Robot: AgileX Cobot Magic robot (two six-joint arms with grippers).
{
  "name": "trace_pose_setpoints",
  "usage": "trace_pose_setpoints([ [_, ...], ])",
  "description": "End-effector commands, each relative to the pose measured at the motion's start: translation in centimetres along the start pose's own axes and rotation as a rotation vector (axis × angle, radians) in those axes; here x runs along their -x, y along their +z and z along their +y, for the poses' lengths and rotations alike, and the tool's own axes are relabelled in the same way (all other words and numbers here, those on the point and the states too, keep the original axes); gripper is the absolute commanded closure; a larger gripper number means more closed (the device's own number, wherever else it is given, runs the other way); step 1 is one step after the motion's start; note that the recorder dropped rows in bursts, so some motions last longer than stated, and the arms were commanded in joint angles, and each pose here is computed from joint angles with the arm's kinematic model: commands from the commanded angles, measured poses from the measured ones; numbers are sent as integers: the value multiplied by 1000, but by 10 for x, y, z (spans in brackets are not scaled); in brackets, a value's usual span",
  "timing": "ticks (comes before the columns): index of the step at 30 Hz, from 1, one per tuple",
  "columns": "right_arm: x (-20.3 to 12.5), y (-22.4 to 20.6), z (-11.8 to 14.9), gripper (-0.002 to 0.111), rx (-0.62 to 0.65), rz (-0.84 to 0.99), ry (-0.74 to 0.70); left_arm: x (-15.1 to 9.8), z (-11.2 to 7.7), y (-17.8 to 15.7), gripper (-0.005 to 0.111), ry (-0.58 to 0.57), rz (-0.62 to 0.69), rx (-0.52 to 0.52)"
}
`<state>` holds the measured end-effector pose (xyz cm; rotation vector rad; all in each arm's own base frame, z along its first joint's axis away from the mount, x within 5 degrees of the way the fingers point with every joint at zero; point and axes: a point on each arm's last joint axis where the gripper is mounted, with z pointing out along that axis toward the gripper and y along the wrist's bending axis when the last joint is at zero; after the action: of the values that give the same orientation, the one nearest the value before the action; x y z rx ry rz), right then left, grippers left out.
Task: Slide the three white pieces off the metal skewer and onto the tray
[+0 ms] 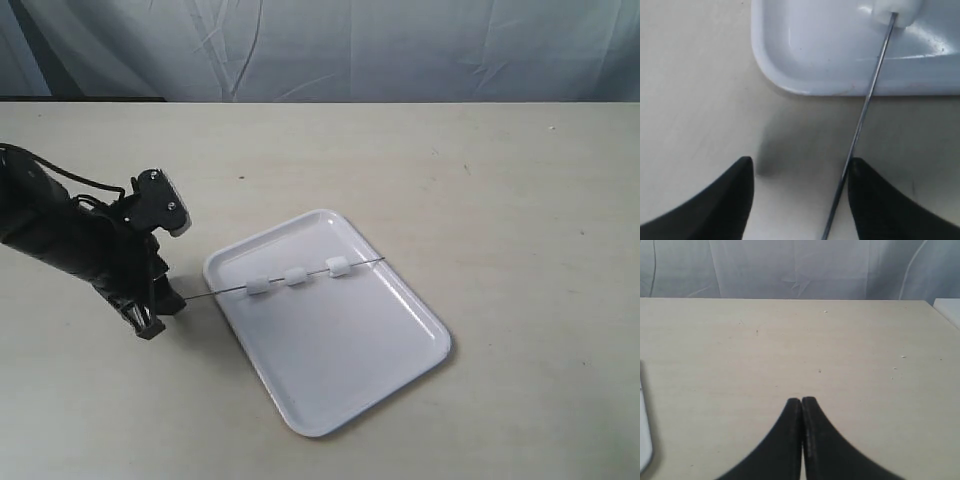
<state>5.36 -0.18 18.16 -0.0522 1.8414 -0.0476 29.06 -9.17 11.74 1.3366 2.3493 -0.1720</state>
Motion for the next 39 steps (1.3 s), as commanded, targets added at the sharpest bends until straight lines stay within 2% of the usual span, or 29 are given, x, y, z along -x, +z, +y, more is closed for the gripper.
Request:
trace_pose_setpoints([
  [1,0,0,0,109,-1,-12,-16,8,3,7,52,5,-3,-45],
  [6,0,0,0,109,-1,-12,-16,10,5,7,55,15,-6,-45],
  [11,0,0,0,109,-1,-12,-16,0,-1,23,83,24,48,-125],
  [17,0,0,0,109,-1,-12,-16,-2,-7,25,92,28,64,-185],
  [19,0,0,0,109,-1,-12,-16,-3,-11,24,107,29,69,-233],
  [23,0,0,0,109,-1,-12,-16,-3,-18,21,107,-14,83,-320],
  [29,0,0,0,109,-1,-12,-14,1,-19,17,107,-76,80,-340],
  [31,0,0,-1,109,-9,-13,-37,7,-19,5,107,-77,47,-330],
  [33,4,0,-3,109,-40,-47,-132,13,-20,-11,107,-80,25,-332],
  [34,12,-1,-3,109,-42,-134,-178,14,-22,-18,107,-90,36,-348],
  [39,48,-14,7,109,25,-566,-182,9,-26,-40,107,-139,129,-337],
])
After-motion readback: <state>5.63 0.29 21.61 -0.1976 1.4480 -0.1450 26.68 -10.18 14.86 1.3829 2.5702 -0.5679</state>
